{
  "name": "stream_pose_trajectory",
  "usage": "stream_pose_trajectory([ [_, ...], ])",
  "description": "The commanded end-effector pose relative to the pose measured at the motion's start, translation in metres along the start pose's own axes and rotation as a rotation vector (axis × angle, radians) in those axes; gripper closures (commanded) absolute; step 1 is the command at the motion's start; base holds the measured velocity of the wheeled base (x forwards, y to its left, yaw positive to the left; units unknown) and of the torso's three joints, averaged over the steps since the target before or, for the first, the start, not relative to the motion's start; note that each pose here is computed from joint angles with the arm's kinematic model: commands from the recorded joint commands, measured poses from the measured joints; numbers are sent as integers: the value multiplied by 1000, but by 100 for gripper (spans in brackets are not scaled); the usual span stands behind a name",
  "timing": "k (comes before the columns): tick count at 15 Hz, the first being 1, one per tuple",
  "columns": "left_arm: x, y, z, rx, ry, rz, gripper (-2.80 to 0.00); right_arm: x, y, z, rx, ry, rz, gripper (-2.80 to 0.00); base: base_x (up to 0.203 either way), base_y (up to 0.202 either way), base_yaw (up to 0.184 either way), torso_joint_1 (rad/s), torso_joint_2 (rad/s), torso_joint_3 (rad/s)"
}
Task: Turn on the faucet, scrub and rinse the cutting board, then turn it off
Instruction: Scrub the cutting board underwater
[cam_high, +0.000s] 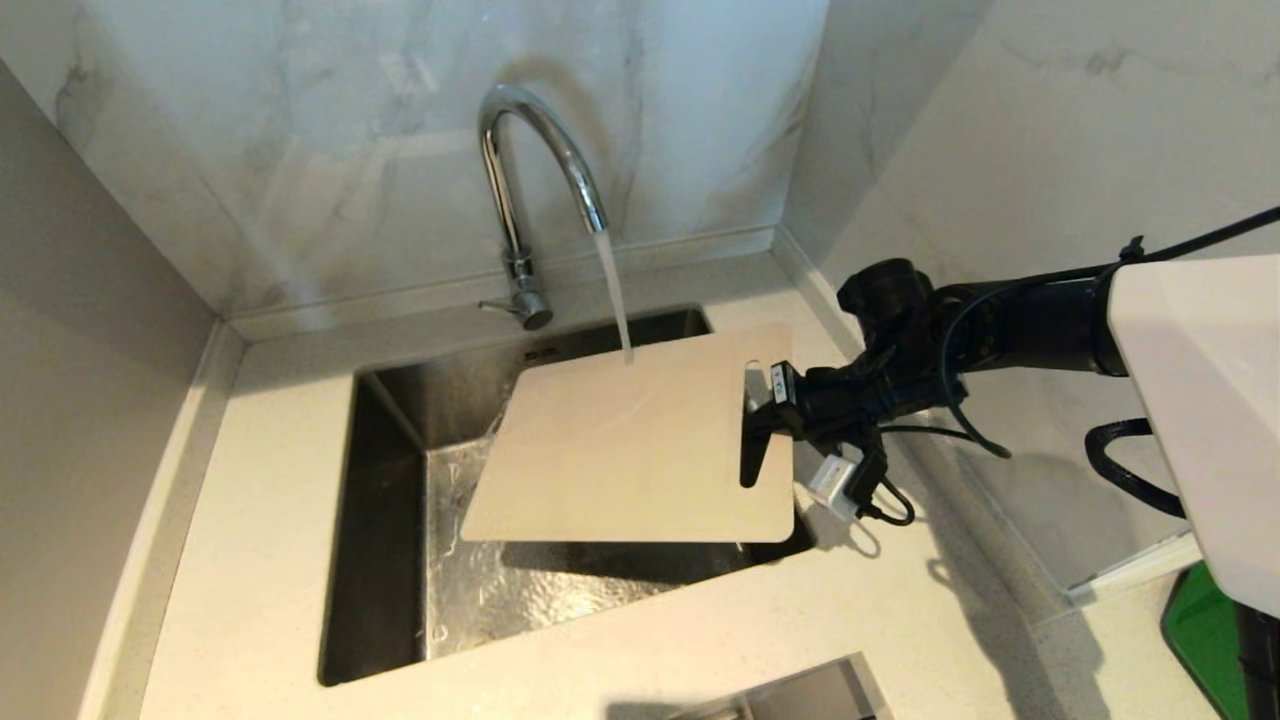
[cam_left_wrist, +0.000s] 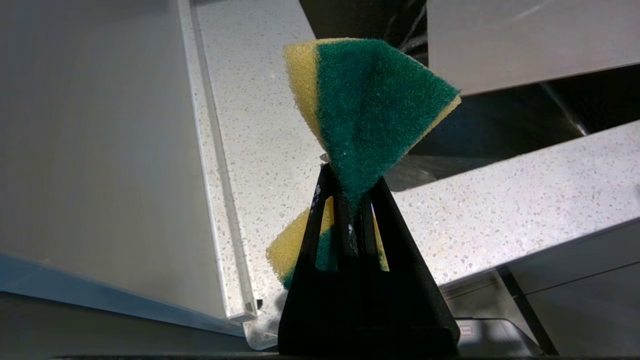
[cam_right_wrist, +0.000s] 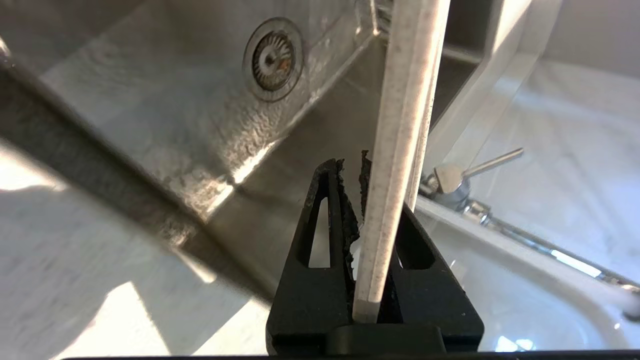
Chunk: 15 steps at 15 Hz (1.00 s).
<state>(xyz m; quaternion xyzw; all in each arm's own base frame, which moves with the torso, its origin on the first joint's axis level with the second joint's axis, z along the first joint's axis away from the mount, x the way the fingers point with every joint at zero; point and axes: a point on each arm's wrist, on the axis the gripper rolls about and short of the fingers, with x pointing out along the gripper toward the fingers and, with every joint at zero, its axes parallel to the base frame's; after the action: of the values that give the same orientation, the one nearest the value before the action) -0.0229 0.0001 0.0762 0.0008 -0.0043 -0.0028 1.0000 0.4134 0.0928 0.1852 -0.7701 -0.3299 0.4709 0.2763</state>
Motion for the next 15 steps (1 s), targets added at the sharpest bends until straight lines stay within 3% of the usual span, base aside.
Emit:
stream_pose_trajectory([
  [1, 0, 0, 0, 0, -2, -1, 0, 0, 1, -1, -14, 0, -4, 0, 0, 0, 0, 0, 0, 0],
  [15, 0, 0, 0, 0, -1, 0, 0, 17, -5, -7, -48, -10, -26, 0, 0, 0, 0, 0, 0, 0],
])
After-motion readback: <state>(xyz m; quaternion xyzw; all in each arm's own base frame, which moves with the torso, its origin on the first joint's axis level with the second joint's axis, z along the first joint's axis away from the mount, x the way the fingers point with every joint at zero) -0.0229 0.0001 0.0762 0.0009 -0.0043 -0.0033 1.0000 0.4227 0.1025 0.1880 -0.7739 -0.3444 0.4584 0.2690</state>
